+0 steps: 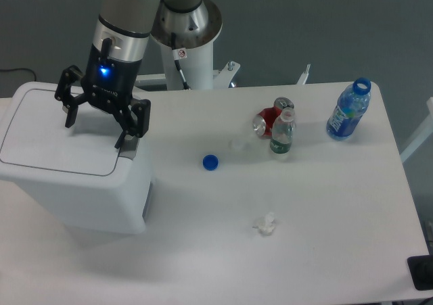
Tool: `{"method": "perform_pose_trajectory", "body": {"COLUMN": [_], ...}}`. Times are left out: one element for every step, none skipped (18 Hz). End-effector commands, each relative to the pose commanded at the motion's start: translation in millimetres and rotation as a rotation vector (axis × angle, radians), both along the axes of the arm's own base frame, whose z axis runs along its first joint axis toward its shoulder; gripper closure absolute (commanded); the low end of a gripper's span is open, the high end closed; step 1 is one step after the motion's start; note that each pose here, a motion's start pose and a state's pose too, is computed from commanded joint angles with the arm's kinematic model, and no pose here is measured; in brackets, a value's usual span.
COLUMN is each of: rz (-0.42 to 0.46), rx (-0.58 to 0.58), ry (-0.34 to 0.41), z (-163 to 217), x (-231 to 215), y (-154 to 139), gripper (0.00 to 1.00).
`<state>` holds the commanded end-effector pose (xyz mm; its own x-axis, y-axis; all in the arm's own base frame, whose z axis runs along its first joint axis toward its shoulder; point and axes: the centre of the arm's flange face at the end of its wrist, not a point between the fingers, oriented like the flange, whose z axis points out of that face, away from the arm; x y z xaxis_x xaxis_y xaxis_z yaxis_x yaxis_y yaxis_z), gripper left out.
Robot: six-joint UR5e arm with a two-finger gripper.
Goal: Close the trash can
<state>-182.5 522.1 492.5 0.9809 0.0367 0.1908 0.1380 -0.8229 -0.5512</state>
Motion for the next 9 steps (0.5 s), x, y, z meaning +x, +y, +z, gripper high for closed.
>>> {"method": "perform_pose_trajectory", "body": {"rz": [0.001,0.003,0.006,0.008,0.014,0.018,0.023,0.040,0.061], "rx": [0.007,0.013,0.018,0.025,0.029,0.035,0.040,0.044,0.048], "ry": [0.003,0.006,0.009,0.013,0.016,0.023,0.030,0.037,0.047], "z": [4,8,11,15,18,22,26,29,35], "x": [0,1,0,0,-2,-3,-5,-13,-22], "y": [0,-2,-4,-6,-9,-12,-14,-18,-22], "gripper": [0.00,0.00,0.00,0.00,0.00,0.00,0.00,0.00,0.00]}}
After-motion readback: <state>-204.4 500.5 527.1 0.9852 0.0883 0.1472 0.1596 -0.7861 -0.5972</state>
